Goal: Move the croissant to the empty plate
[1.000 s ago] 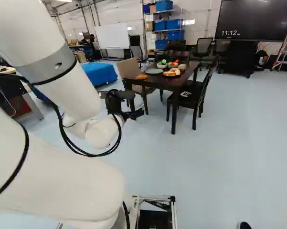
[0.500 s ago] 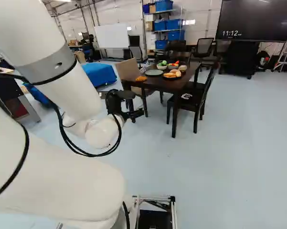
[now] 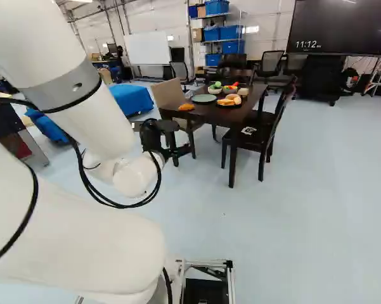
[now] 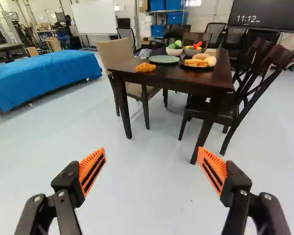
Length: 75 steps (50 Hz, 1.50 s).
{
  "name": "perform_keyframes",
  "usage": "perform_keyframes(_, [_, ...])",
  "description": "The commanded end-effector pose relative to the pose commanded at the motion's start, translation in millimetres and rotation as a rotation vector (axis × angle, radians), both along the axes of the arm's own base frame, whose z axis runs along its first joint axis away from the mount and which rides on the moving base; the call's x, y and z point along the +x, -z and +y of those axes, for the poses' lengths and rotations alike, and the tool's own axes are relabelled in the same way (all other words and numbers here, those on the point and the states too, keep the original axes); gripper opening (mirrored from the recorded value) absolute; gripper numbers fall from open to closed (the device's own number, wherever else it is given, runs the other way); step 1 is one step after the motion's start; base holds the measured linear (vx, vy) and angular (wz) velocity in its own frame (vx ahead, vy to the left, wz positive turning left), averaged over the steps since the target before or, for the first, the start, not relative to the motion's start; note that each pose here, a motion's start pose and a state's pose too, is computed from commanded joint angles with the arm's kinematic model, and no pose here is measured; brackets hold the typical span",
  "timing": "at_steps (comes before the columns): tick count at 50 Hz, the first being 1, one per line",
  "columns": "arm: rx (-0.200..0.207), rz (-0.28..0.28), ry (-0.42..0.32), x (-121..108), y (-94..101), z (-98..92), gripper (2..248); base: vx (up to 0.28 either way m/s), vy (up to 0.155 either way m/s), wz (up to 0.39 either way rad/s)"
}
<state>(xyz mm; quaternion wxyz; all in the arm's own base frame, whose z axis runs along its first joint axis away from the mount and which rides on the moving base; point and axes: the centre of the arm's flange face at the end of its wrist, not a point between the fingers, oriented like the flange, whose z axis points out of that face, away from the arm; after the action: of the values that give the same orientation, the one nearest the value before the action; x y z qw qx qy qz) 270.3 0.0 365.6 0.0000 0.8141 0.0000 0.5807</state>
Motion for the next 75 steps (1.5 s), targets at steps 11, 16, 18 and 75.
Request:
perform_keyframes(11, [0.0,0.0,0.0,0.0,0.0,0.0,247,0.139,0.037,-0.013])
perform_keyframes(16, [0.0,0.0,0.0,0.0,0.0,0.0,247,0.132,0.033,-0.012])
perform_keyframes(18, [0.0,0.0,0.0,0.0,0.0,0.0,247,0.117,0.027,-0.02])
perform_keyframes(75, [0.0,0.0,0.0,0.0,0.0,0.0,247,0.132,0.022,-0.012])
